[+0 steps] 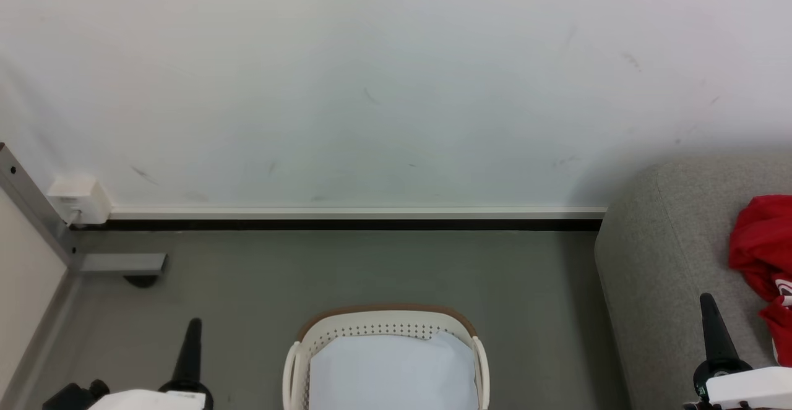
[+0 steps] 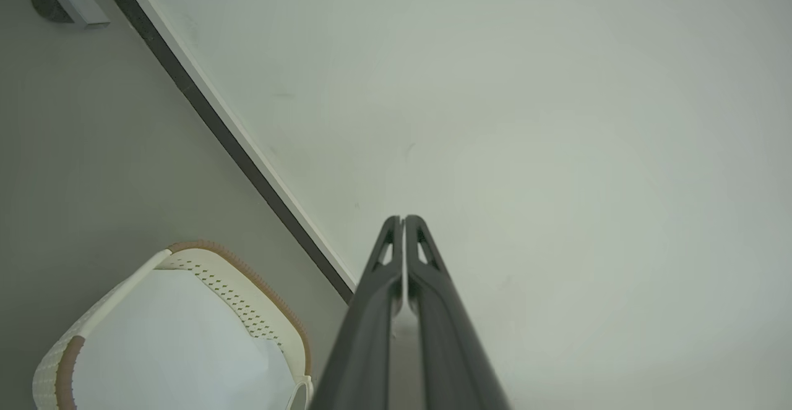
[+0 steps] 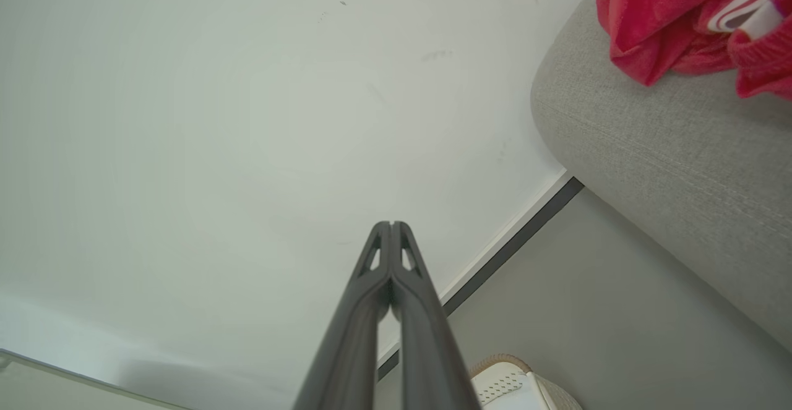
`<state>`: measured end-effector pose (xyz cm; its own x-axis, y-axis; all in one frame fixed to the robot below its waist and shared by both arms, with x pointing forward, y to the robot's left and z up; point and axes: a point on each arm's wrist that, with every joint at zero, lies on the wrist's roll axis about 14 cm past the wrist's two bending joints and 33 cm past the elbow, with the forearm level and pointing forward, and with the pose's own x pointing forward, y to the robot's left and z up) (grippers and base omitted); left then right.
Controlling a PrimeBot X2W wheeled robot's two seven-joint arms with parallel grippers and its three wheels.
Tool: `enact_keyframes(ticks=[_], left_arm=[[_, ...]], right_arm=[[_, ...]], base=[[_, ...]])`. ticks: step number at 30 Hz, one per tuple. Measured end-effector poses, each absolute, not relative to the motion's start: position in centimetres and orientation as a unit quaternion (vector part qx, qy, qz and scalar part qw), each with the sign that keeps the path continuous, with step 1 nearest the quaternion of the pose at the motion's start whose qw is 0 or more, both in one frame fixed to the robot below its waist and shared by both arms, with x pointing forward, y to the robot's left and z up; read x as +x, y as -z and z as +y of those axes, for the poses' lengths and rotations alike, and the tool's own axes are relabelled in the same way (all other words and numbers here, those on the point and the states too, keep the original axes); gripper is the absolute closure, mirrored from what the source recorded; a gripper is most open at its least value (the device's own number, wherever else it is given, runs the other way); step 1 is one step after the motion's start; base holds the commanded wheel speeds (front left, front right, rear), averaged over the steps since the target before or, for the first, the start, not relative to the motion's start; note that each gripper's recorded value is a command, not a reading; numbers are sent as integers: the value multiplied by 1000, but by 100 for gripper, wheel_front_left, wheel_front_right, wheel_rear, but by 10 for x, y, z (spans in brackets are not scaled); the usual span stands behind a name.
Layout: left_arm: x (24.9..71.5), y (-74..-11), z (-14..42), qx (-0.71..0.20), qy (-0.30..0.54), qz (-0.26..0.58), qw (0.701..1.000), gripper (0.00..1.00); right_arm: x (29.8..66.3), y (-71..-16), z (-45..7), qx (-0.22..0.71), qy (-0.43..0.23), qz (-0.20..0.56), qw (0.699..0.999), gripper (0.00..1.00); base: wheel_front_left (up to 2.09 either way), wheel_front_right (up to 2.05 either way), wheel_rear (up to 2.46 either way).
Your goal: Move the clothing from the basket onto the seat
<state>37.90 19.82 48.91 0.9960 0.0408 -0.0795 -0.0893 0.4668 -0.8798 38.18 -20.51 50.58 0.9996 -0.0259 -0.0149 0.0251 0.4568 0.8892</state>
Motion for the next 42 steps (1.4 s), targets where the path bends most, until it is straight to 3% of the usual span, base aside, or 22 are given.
enact_keyframes(ticks=[42], left_arm=[[386, -499, 198, -657, -15, 13, 753, 100]], right_arm=[[387, -507, -202, 659, 6, 2, 752, 100]], base=[[0, 0, 0]])
